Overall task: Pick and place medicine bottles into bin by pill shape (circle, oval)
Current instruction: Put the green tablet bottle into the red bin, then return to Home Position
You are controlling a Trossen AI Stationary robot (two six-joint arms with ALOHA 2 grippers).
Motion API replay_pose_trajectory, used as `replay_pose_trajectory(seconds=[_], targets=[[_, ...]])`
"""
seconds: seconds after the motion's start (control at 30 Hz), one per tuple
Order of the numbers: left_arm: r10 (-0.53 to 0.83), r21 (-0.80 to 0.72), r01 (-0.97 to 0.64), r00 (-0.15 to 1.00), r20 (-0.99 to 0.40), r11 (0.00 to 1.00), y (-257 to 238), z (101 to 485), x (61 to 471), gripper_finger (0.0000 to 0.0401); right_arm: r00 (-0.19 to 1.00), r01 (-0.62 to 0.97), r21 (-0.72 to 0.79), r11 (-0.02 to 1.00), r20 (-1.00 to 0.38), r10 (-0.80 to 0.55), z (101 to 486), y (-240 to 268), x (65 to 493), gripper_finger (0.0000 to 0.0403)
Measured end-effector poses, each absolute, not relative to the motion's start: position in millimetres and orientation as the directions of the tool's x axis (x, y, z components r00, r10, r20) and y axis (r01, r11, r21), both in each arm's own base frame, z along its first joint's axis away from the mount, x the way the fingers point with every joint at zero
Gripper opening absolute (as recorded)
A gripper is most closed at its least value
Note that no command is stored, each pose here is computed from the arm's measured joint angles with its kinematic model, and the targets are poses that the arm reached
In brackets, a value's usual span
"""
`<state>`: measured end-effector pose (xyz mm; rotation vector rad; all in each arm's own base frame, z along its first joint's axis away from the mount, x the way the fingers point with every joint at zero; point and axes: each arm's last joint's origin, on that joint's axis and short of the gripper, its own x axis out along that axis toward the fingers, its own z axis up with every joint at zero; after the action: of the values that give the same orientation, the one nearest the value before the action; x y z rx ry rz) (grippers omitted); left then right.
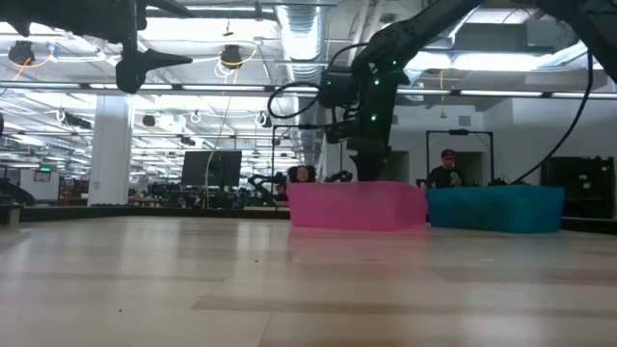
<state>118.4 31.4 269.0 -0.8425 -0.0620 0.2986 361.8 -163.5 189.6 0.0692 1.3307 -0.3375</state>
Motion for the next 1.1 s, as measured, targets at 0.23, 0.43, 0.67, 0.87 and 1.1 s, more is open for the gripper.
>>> replay_pose_trajectory(seconds=[0.23,0.43,0.67,0.87,1.1], targets=[[0.284,-0.743,-0.235,0.957,-0.063,0.627,31.4,269.0,118.4,0.03,0.191,0.288,-0.145,0.947,-0.96,-0.205,185.2,-166.0,362.7,0.0121],[0.284,-0.743,-0.235,0.957,-0.063,0.627,31.4,269.0,118.4,0.03,0.192,0.289,-0.145,0.946,-0.96,-0.206,185.2,-166.3,362.7,0.0124],[0.284,-0.739,-0.236,0.957,-0.063,0.631,31.4,269.0,118.4,0.03,0.192,0.289,-0.143,0.947,-0.96,-0.204,185.2,-166.1,362.7,0.0168],[0.285,-0.738,-0.237,0.956,-0.063,0.631,31.4,269.0,118.4,0.03,0.188,0.305,-0.138,0.942,-0.961,-0.201,185.2,-165.9,362.2,0.0218],[0.286,-0.742,-0.23,0.957,-0.053,0.63,31.5,270.0,118.5,0.03,0.202,0.32,-0.132,0.938,-0.958,-0.203,217.8,-165.0,357.0,0.0243]])
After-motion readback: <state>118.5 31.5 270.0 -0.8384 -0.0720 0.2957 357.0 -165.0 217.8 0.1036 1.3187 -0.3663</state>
